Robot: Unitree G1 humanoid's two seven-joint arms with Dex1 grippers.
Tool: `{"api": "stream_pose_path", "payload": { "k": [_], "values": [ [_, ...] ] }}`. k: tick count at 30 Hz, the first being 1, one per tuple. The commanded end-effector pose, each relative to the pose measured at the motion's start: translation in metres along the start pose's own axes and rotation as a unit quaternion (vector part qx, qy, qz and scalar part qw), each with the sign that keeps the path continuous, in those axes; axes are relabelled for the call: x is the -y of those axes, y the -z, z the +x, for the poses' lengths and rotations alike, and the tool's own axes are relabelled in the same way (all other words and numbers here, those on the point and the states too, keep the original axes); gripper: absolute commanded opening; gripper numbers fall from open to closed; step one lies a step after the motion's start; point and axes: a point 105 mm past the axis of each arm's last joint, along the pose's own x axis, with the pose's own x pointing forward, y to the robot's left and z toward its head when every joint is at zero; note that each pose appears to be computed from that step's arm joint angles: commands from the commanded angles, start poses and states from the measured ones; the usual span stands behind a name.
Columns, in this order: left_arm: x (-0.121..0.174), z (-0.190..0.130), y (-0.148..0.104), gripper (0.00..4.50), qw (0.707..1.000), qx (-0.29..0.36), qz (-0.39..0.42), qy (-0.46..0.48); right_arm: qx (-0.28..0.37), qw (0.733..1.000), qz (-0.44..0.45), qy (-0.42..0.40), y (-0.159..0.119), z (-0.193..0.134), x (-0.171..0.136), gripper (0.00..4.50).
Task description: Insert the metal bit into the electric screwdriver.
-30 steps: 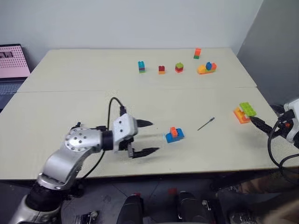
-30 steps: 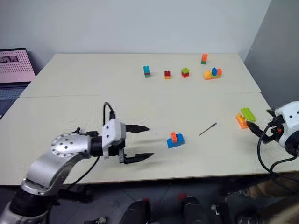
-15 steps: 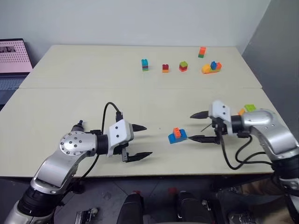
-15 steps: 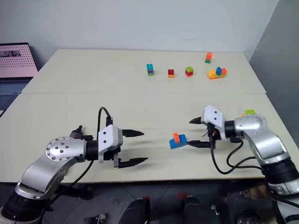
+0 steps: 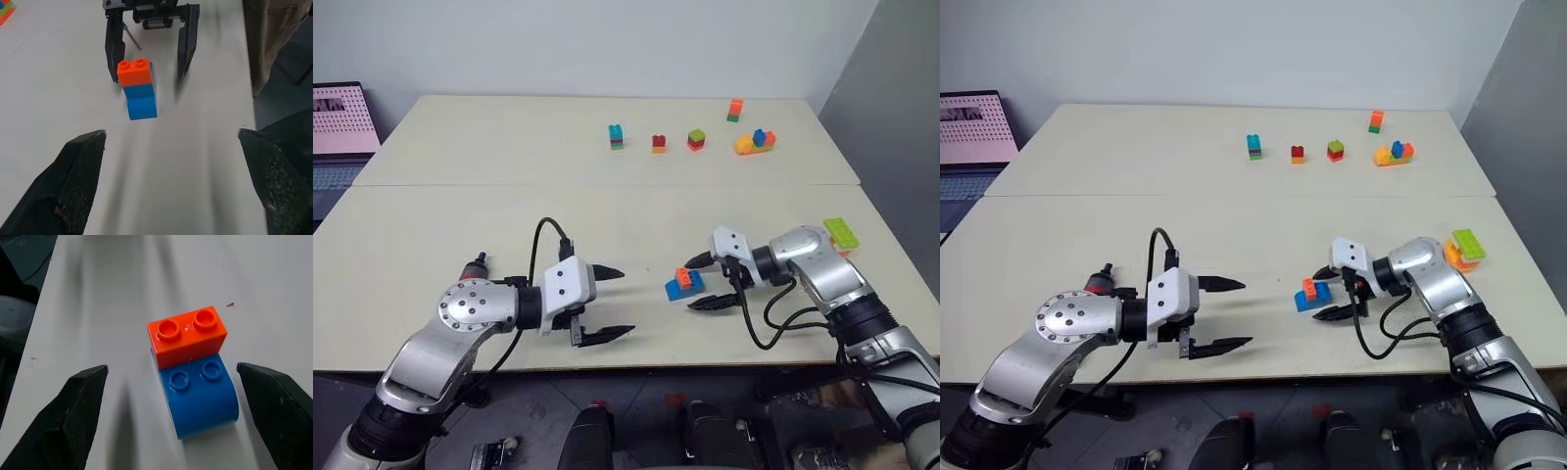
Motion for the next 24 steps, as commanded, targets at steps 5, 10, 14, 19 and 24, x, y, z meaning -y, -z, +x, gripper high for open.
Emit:
{"api": "stream_pose_path", "payload": {
  "k": [5, 10, 14, 19, 24],
  "values": [
    [0.005, 0.004, -0.009, 4.5, 1.0, 0.017, 0.013, 0.012, 0.016, 0.999, -0.037, 0.033, -0.012, -0.003, 0.003, 2.61],
    [0.005, 0.008, -0.01, 4.5, 0.999, 0.026, 0.011, 0.016, 0.021, 0.998, -0.043, 0.052, -0.013, -0.009, 0.001, 1.51],
    [0.004, 0.011, -0.015, 4.5, 0.999, 0.042, 0.004, 0.016, 0.037, 0.994, -0.031, 0.095, -0.015, -0.027, 0.0, 1.48],
    [0.004, 0.018, -0.025, 4.5, 0.997, 0.071, -0.006, 0.015, 0.061, 0.983, 0.02, 0.175, -0.009, -0.067, -0.006, 1.48],
    [0.002, 0.031, -0.044, 4.5, 0.993, 0.118, -0.012, 0.021, 0.046, 0.938, 0.095, 0.331, 0.017, -0.14, -0.011, 1.48]
  ]
}}
